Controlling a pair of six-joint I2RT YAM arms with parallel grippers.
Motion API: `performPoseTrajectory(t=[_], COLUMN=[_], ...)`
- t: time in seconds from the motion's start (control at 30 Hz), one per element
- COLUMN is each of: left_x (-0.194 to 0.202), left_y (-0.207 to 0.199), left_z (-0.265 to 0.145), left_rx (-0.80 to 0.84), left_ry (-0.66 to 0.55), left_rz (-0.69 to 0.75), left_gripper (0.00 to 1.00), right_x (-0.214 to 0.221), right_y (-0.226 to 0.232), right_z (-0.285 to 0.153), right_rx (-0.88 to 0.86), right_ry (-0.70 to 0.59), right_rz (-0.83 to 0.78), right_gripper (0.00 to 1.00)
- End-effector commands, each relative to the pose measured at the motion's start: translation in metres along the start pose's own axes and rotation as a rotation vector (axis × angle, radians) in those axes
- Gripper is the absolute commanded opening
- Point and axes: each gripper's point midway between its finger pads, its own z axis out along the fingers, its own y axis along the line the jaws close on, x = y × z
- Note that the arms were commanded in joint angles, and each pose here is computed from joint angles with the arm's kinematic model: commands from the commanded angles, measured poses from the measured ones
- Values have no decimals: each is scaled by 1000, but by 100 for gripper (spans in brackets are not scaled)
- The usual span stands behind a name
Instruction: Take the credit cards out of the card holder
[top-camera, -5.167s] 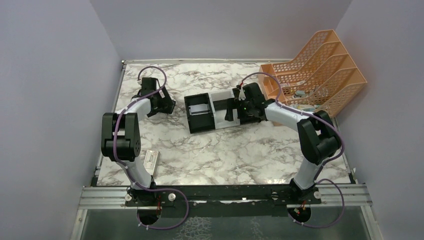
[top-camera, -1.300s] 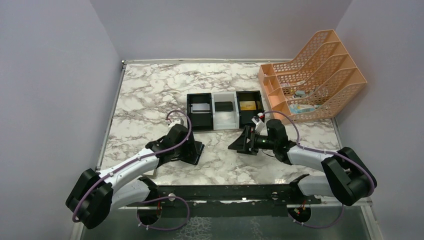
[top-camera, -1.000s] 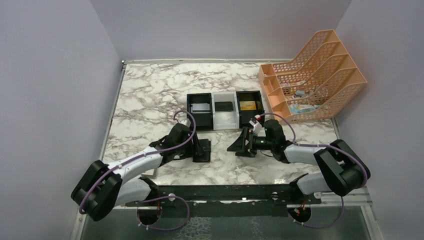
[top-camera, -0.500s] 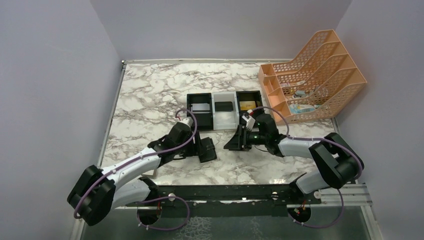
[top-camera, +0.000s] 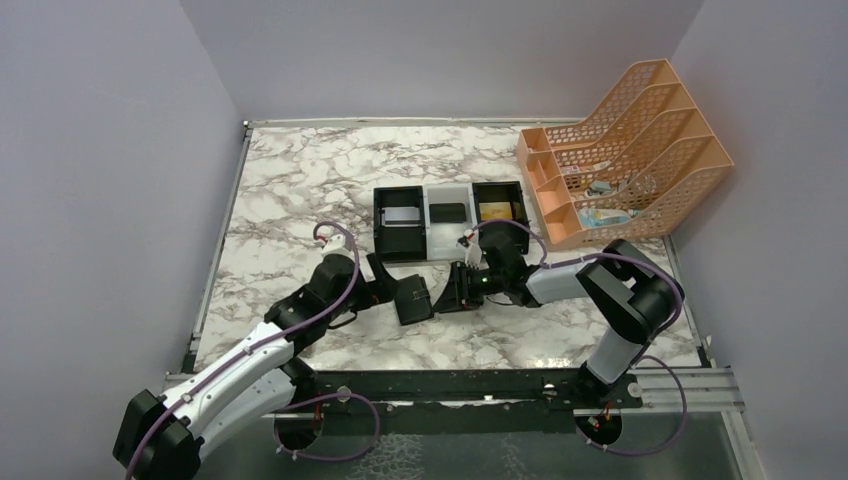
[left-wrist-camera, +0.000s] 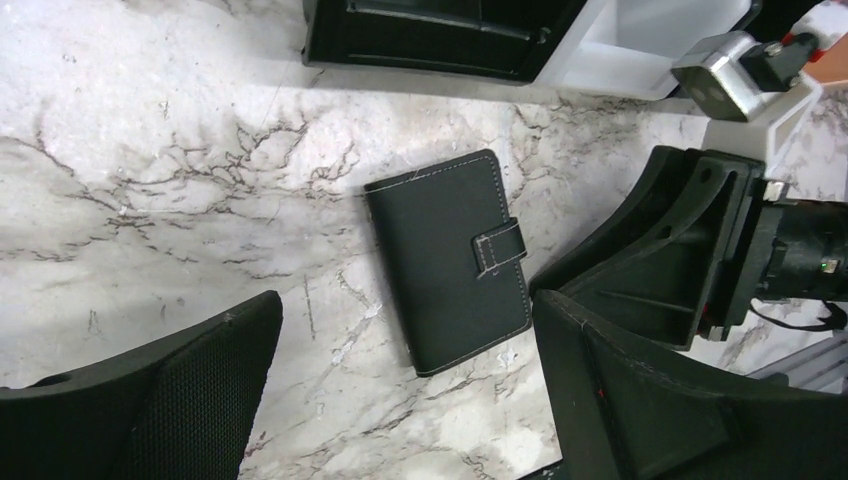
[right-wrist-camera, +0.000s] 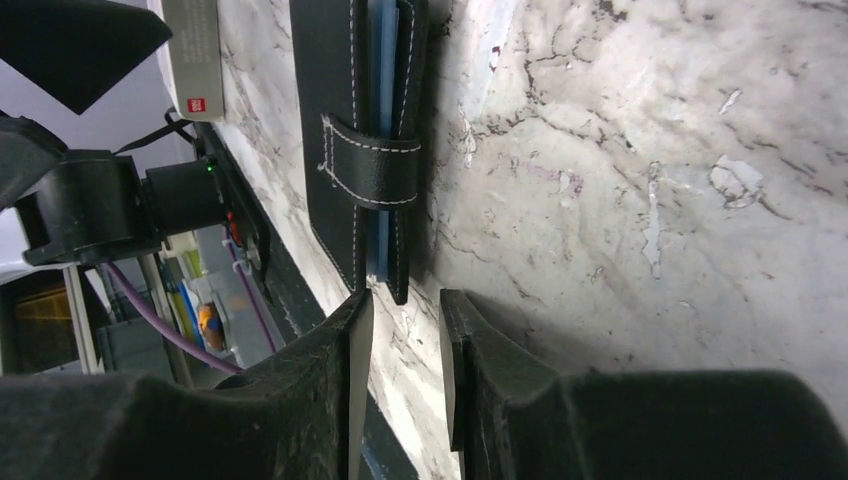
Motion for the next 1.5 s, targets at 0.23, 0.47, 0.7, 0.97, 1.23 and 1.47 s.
performPoseTrajectory(t=[0.23,0.47,0.7,0.97,1.23,1.47], left_x=[14,38,57,67,56,22], left_y=[-1,-8,-10,-16,-17,-14], left_z=[13,34,50,52,47,29], left_rx=[23,37,42,72,53,3], left_ry=[56,194,308,339,282,139], left_rz=[-10,-18,12,2,-6,4], left_gripper=[90,61,37,20,30,56], right_x=[-6,-1,1,0,-21,-26], right_y=[-11,-13,-13,4,7,-2], right_z=[11,17,20,22,0,-45], right_rx=[33,22,4,-76,48,252], right_ry=[-19,2,8,25,-80,-150], right_rz=[-27,-10,7,40,-50,-200], right_gripper=[26,25,24,13,1,1])
